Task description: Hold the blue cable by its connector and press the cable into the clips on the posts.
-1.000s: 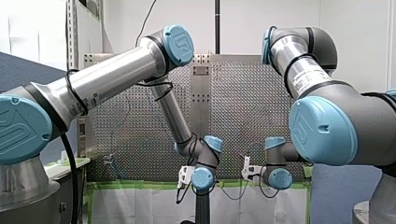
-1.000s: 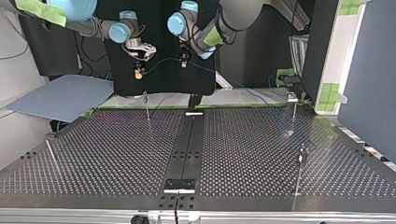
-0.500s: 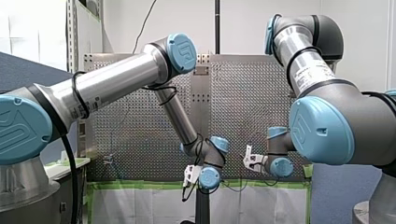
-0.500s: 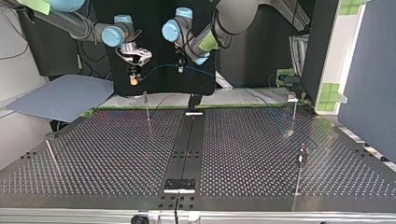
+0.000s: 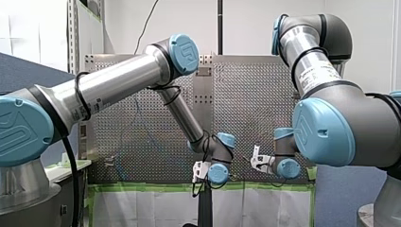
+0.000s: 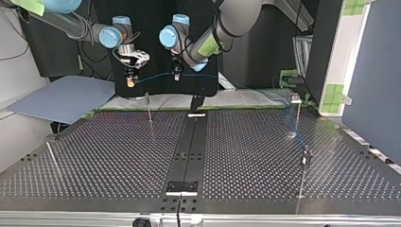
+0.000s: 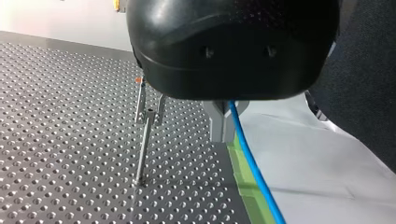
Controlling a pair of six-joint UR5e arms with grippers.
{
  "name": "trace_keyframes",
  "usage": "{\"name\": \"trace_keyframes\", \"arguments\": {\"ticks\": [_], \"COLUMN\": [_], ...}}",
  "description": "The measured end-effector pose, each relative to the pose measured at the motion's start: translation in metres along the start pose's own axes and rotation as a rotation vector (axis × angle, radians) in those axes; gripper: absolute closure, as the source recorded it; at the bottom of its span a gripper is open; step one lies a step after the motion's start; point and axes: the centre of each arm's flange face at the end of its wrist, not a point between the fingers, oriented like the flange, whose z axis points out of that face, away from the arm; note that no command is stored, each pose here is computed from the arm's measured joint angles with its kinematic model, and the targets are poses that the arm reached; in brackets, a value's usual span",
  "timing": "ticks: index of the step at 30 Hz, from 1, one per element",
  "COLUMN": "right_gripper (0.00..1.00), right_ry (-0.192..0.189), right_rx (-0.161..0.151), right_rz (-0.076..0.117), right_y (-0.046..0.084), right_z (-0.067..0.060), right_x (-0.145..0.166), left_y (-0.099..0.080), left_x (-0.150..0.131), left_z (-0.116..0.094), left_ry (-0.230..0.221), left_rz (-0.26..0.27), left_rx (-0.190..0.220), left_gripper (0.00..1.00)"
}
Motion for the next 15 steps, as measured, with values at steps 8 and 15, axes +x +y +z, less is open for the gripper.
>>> {"name": "trace_keyframes", "arguments": {"ticks": [8,15], "right_gripper": [1.00,1.00], "right_ry": [0.018,0.016], "right_rx": [0.007,0.005], "right_rz": [-0.006,-0.020], "right_y": [0.002,0.012], "right_z": [0.003,0.011], "right_x": [0.000,-0.010], "left_y": [-0.012,-0.027], "left_x": [0.014,0.011], "left_z": [0.002,0.011], "left_ry": [0.005,-0.039], "left_rz": [-0.009,-0.051], "left_rx": [0.018,0.014], "left_gripper": [1.00,1.00]}}
